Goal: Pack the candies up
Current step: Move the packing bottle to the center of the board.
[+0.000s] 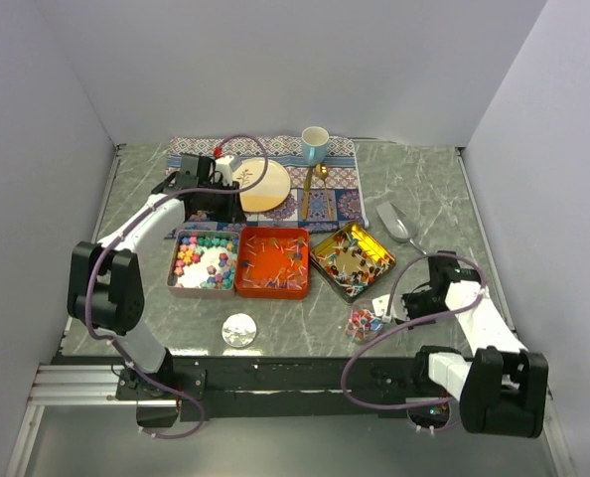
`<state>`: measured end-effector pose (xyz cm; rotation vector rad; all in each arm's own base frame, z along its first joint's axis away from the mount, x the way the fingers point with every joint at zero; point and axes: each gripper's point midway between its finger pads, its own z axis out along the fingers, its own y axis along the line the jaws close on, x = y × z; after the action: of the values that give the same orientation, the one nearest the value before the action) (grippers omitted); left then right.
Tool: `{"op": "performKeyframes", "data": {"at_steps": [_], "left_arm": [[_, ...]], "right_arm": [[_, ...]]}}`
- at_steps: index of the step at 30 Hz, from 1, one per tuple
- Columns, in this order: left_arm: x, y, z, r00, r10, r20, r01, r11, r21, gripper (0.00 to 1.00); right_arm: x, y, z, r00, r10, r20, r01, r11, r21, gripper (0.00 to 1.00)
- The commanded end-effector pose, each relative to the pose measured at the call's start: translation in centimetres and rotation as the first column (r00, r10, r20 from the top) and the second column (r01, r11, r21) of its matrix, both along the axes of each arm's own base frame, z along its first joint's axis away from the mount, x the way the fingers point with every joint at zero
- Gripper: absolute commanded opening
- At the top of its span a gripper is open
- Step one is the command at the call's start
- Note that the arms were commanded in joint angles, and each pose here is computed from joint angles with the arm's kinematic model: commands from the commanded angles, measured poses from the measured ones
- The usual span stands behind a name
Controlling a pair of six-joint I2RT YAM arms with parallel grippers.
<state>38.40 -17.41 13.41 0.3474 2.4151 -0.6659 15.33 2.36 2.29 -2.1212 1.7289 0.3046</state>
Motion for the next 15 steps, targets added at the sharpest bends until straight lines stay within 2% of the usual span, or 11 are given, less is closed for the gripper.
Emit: {"op": "performKeyframes", "data": {"at_steps": [1,4,10,15], "left_arm": [[2.0,2.0,0.4,0.998,0.034,0.059,-0.038,0.997,0.066,0.3],[2.8,3.1,0.4,0.995,0.072,0.063,-0.076,0.995,0.063,0.3],[2.9,3.8,1.0,0.995,0.081,0.062,-0.084,0.995,0.053,0.3],[2.2,5.0,1.6,0.99,0.126,0.063,-0.129,0.991,0.036,0.41]], "right_arm": [[1.6,3.5,1.5,0.832,0.516,0.205,-0.532,0.846,0.03,0.0],[2.4,5.4,2.4,0.763,0.584,0.275,-0.619,0.784,0.052,0.0],[1.2,9.0,4.7,0.67,0.681,0.295,-0.735,0.663,0.14,0.0],[0.3,11.3,5.8,0.625,0.708,0.33,-0.779,0.594,0.202,0.0]]}}
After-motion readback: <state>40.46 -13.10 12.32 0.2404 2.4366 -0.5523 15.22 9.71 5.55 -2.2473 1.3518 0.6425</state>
